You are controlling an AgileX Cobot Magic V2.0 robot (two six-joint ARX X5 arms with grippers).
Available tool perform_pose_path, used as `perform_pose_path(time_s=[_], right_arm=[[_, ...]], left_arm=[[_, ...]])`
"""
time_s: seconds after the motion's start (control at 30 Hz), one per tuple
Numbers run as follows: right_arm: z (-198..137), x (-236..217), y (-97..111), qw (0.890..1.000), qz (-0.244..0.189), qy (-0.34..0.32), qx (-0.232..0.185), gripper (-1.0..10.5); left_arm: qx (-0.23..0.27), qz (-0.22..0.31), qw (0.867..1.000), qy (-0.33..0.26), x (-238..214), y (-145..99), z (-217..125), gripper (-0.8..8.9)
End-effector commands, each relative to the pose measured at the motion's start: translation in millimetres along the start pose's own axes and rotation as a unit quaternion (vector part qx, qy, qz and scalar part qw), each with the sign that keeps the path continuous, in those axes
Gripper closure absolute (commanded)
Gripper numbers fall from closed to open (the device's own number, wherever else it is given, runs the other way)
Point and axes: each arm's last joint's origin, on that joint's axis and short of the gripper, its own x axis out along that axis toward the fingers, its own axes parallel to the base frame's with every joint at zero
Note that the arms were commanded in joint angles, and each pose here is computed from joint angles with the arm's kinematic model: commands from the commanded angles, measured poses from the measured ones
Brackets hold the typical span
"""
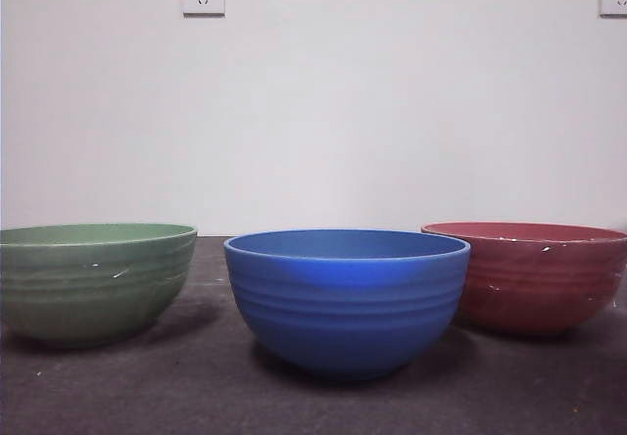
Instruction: Pick up the green bowl on the top,put the green bowl on the left,pick up the red bowl in the middle,put the red bowl on the right
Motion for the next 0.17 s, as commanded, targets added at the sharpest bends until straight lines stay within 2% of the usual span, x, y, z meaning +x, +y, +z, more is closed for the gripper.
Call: perform_pose_path(time_s=[0.03, 0.17], right_arm=[[-3.5, 1.2, -0.6, 1.0, -0.002, 0.003, 0.005, 9.5], [-3.5, 1.2, -0.6, 1.0, -0.002, 0.003, 0.005, 9.5]], left_arm=[[0.003, 0.001, 1.0, 0.009, 1.1, 0.3, -4.4, 8.17], [0.003, 0.001, 1.0, 0.009, 1.1, 0.3, -4.4, 8.17]])
